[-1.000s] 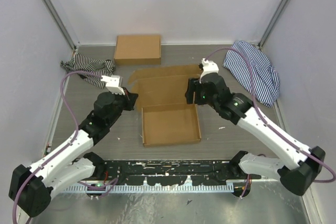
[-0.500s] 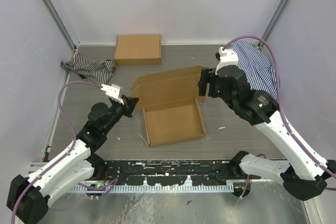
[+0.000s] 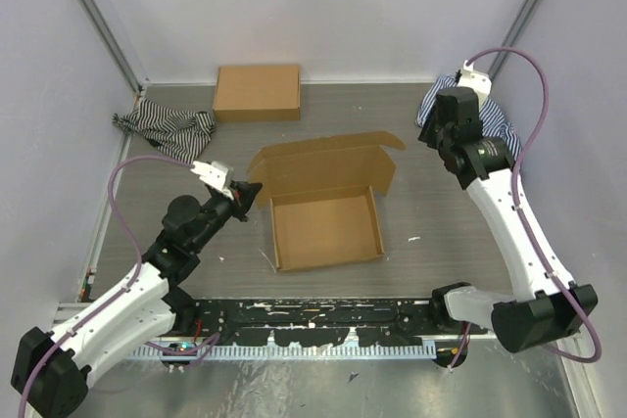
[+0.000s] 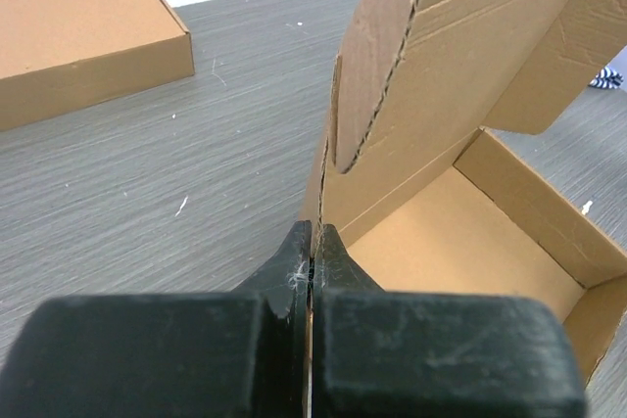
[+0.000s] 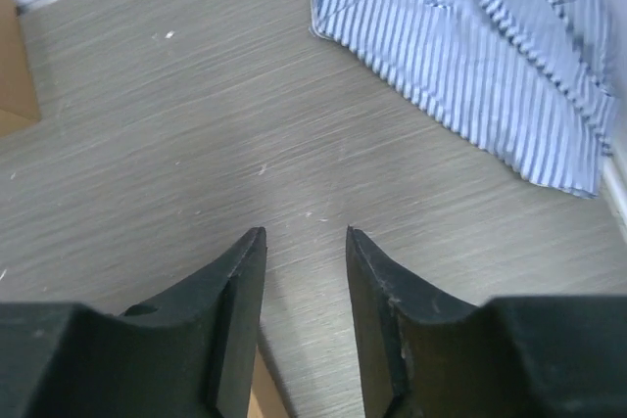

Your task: Fold the paper box

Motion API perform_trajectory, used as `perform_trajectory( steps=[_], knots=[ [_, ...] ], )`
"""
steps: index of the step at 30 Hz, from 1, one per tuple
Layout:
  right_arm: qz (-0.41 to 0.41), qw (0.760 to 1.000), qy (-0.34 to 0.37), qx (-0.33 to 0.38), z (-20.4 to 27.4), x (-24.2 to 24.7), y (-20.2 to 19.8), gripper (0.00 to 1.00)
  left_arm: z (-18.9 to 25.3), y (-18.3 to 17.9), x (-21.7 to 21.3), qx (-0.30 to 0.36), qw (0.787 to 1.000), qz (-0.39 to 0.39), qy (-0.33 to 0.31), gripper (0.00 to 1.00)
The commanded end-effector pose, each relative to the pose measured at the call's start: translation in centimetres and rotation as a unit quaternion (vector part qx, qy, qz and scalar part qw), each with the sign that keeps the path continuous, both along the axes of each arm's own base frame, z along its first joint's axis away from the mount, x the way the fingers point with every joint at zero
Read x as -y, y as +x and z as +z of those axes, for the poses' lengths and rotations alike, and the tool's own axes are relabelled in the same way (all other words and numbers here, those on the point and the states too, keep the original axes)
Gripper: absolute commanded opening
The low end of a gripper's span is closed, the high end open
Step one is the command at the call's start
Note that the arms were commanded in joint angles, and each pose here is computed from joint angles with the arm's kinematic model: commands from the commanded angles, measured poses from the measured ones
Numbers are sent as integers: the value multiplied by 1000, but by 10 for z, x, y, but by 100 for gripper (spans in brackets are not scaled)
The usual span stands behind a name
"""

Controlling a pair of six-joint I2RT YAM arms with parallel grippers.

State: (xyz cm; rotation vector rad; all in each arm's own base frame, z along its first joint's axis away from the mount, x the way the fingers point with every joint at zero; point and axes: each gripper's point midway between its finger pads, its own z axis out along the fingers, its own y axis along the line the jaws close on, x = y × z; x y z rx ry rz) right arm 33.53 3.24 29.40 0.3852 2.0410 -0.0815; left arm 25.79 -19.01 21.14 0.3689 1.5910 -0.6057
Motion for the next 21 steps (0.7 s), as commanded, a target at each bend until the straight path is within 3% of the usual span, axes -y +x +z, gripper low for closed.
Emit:
perform_trajectory(
  steps=[1,4,10,16,21],
  knots=[
    [131,989,60,16,9,-43,32,46,6,1,4,31,999,-5,5,0],
    [248,963,105,16,9,-89,39,53,0,-1,13,26,999,-20,18,0],
    [347,925,155,15,12,-130,41,55,-9,-3,16,23,999,-22,31,1],
    [362,918,163,-26,-6,-134,18,48,-7,-4,10,0,1000,-1,20,34],
    [369,913,168,-50,-23,-130,-15,46,0,-13,0,-27,999,17,-10,46]
  ],
)
